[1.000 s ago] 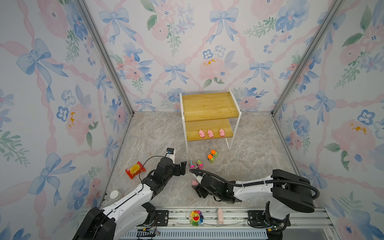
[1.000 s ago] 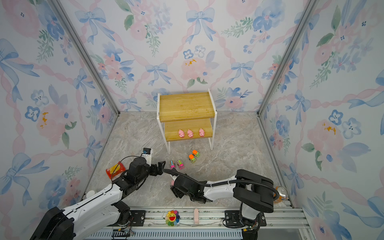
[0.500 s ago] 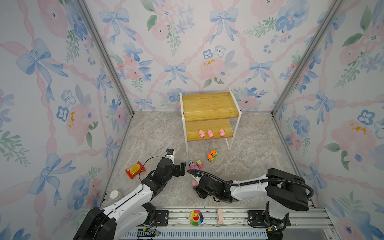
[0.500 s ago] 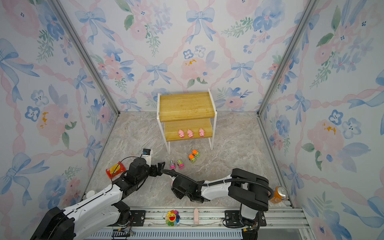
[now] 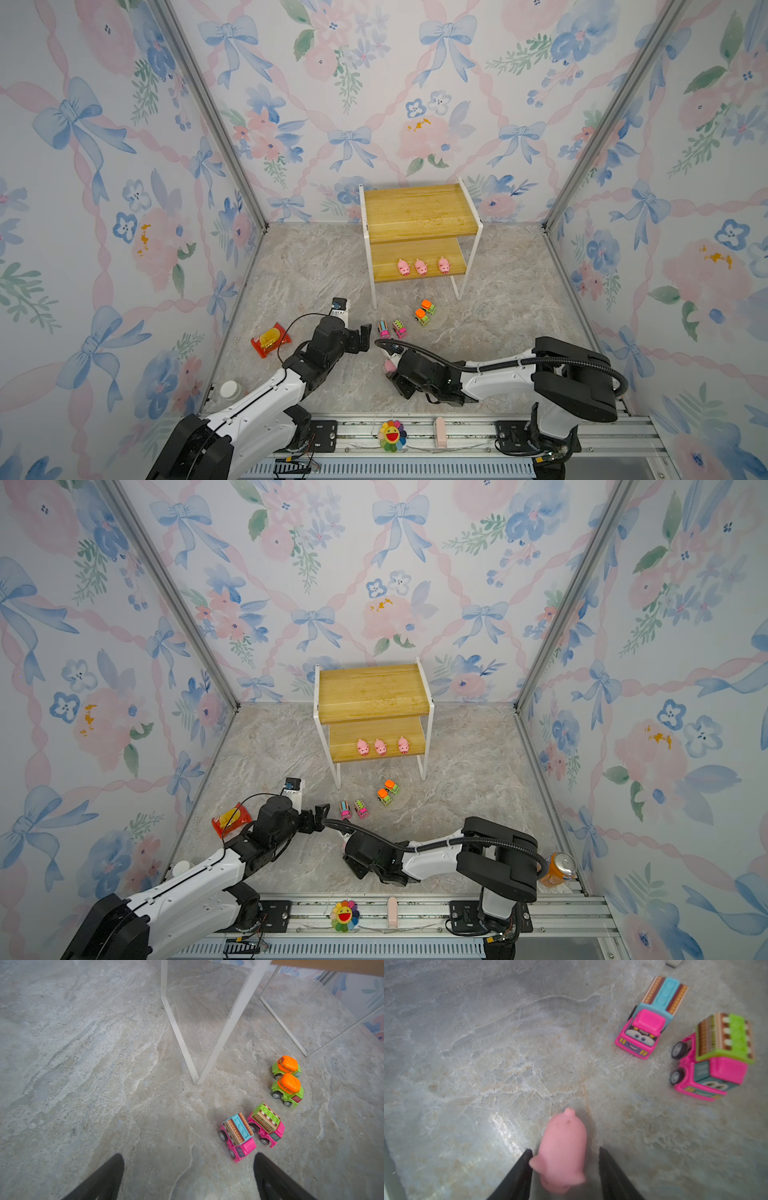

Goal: Place and organize the plastic toys onto the shelf
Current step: 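Lower the open right gripper around the last pink pig, then close the right gripper on the pink pig and lift it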

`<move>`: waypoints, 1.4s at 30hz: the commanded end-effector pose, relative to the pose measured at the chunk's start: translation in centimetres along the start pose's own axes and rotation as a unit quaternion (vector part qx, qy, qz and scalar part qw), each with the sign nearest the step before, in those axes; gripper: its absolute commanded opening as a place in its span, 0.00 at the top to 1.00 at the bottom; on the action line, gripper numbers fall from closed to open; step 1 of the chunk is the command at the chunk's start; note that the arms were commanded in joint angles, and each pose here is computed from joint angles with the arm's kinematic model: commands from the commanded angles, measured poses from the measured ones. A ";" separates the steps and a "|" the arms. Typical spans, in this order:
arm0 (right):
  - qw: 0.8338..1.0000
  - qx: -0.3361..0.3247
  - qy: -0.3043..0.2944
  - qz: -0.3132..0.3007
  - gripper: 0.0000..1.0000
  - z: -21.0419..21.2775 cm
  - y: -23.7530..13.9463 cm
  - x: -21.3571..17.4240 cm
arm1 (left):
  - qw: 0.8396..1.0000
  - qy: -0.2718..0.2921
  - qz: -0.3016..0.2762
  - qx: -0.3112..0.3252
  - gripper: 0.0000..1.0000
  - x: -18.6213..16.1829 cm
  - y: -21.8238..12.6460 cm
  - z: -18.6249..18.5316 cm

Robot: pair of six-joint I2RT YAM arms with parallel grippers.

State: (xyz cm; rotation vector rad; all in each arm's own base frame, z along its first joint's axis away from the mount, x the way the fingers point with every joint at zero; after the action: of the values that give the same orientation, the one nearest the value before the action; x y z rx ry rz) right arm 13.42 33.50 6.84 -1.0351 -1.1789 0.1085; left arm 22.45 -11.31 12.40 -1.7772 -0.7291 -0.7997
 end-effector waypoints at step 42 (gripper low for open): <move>0.999 0.007 0.021 -0.045 0.60 -1.6 -0.1 1.2 | 1.000 -0.003 0.003 0.006 0.02 -0.4 0.0 0.5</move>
State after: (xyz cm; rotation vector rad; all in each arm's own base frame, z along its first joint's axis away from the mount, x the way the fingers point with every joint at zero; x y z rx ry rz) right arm 14.85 33.25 6.63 -1.0016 -1.1966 0.0666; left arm 22.31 -11.06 12.05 -1.7729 -0.7278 -0.7908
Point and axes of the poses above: each gripper's point midway between its finger pads, its own y axis out along the fingers, its own z axis along the line the jaws close on, x = y × z, the point moved 6 cm from there along -y, back along the fingers, and after that the axes turned 4 degrees about -y, right-handed, at the moved point
